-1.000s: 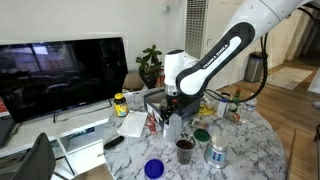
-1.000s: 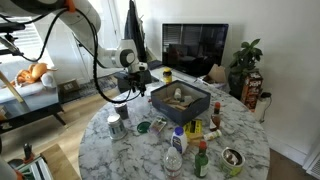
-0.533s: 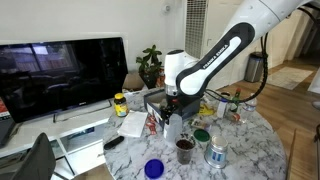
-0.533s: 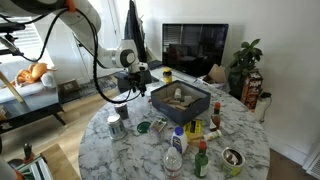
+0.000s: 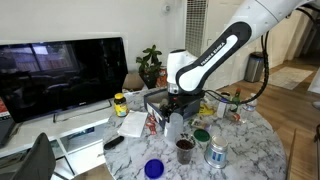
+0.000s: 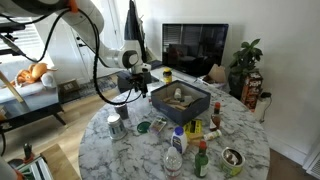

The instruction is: Put the clear cup over the silver cup, then place them upright

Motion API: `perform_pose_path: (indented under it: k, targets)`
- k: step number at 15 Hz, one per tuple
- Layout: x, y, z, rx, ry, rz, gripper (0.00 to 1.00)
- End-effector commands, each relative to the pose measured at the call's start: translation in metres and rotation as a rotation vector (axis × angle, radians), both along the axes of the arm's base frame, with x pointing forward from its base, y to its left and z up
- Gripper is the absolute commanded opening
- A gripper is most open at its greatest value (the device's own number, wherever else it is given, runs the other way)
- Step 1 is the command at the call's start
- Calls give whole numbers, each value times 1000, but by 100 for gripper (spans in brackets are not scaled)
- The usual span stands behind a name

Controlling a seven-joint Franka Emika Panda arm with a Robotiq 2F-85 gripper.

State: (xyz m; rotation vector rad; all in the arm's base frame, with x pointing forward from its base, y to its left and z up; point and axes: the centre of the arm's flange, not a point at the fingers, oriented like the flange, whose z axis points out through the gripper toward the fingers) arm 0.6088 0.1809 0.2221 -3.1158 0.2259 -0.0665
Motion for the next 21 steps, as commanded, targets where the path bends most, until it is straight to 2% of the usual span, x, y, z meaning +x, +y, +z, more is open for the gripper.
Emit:
perform_pose_path:
  k: [1, 7, 8, 9, 10, 15, 21]
  targets:
    - [17, -3, -6, 10, 43, 34, 100]
    - [46, 4, -7, -52, 170, 128, 100]
    - [48, 4, -9, -58, 187, 135, 90]
    - [49, 3, -8, -59, 197, 136, 74]
    - [50, 1, -7, -63, 205, 135, 71]
    - [41, -16, 16, -57, 164, 106, 71]
    - [-12, -66, 71, -37, 105, 51, 71]
